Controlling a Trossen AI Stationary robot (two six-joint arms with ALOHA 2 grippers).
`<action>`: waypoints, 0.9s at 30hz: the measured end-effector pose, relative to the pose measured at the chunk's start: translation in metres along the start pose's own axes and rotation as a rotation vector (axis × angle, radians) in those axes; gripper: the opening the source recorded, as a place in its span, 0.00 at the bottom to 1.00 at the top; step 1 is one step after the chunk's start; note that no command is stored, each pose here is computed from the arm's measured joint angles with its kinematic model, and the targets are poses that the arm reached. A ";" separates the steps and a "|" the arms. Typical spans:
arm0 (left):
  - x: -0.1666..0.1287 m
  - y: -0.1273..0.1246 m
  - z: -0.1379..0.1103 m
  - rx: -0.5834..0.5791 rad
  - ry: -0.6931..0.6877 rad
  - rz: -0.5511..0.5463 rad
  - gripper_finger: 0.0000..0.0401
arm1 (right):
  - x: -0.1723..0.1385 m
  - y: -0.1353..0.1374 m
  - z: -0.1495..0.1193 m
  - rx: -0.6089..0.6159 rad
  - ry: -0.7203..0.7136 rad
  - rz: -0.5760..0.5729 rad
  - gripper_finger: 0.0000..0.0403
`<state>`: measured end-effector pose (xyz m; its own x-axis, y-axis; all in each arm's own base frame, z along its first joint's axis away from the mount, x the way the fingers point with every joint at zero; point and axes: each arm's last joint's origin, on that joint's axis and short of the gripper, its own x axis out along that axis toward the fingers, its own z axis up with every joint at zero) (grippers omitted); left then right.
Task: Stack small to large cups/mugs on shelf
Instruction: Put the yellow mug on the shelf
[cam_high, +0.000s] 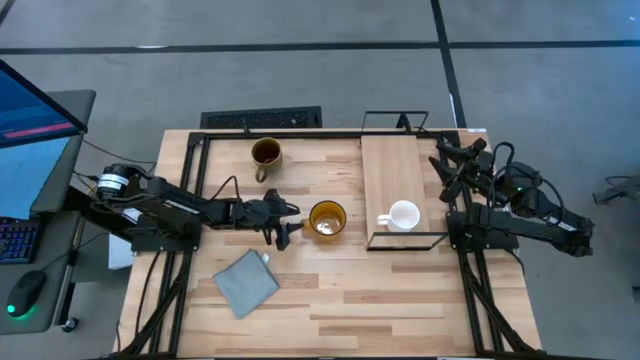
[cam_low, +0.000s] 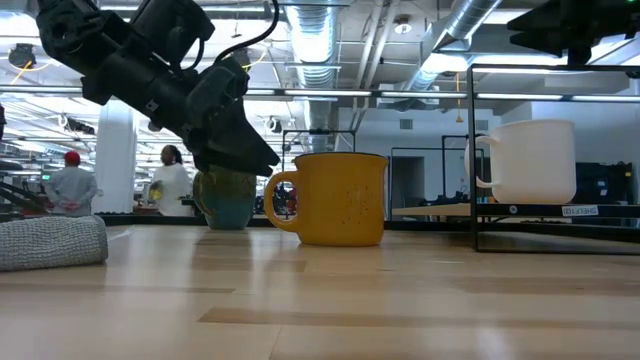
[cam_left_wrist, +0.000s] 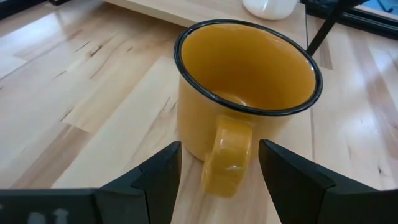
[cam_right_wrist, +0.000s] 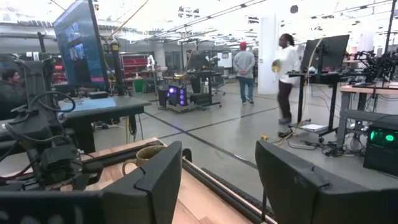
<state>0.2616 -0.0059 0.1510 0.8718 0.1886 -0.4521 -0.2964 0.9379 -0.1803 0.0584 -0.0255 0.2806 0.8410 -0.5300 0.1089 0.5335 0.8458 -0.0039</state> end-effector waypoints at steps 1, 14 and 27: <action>0.000 0.000 0.000 0.000 0.000 0.000 0.51 | 0.000 0.000 0.000 0.000 0.000 0.000 0.56; -0.001 -0.004 0.000 0.070 0.005 -0.058 0.51 | 0.000 0.000 0.000 0.000 0.000 0.000 0.56; -0.001 -0.003 -0.003 0.053 0.028 -0.043 0.51 | 0.000 0.000 0.000 0.001 0.000 0.000 0.56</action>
<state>0.2610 -0.0096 0.1496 0.8719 0.1401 -0.4693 -0.2369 0.9593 -0.1539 0.0584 -0.0255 0.2807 0.8409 -0.5301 0.1091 0.5336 0.8458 -0.0033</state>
